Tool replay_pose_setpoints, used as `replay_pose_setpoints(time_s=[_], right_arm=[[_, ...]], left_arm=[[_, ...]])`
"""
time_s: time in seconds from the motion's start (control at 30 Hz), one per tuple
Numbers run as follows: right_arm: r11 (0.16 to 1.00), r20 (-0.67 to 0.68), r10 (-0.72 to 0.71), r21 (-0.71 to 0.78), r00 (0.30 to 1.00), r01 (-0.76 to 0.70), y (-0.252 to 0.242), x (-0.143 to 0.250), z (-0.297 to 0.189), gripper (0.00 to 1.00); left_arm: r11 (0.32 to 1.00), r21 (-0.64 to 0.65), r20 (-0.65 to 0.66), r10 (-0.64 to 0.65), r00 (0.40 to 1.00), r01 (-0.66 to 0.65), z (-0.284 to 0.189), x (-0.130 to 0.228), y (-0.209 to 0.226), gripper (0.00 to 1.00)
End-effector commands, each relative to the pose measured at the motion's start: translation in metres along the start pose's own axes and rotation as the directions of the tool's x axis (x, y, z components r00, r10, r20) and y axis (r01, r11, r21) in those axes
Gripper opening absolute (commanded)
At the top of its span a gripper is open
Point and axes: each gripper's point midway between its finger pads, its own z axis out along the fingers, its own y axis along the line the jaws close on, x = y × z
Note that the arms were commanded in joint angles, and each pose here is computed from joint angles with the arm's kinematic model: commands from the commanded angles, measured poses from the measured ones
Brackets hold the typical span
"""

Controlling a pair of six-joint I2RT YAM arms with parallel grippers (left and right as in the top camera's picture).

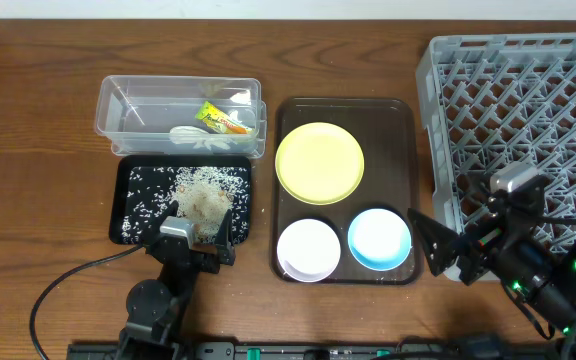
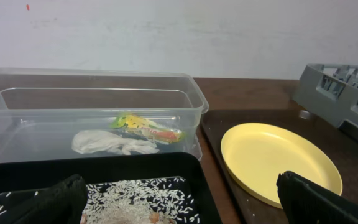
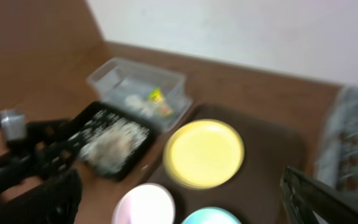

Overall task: Sort waste into correct bins and load items into the dishwasher rack
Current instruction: 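Open and withdraw the right gripper from the rack, then reach the right gripper down to the blue bowl rim and grasp it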

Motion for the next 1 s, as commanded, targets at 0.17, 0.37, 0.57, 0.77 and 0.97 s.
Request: replay_pose_setpoints(time_s=[0.17,0.37,0.57,0.77,0.97], right_arm=[[0.934,-0.340,0.282,0.311,0.897,-0.175,-0.064,0.082,0.035,1.00],[0.896,-0.534,0.408,0.390,0.741,-0.212,-0.090,0.143,0.078,0.99],[0.874,-0.674,0.464,0.455,0.575,-0.172,-0.108,0.196,0.109,0.55],[0.890,-0.759,0.444,0.437,0.476,-0.134,-0.101,0.231,0.135,0.50],[0.782,-0.718,0.535,0.620,0.445,0.060,-0.136,0.255,0.127,0.50]], left_arm=[[1.000,-0.023,-0.049,0.008,0.999,-0.009,0.001,0.015,0.005,0.99],[1.000,-0.023,-0.049,0.008,0.999,-0.009,0.001,0.015,0.005,0.99],[1.000,-0.023,-0.049,0.008,0.999,-0.009,0.001,0.015,0.005,0.99],[1.000,-0.023,-0.049,0.008,0.999,-0.009,0.001,0.015,0.005,0.99],[1.000,-0.023,-0.049,0.008,0.999,-0.009,0.001,0.015,0.005,0.99]])
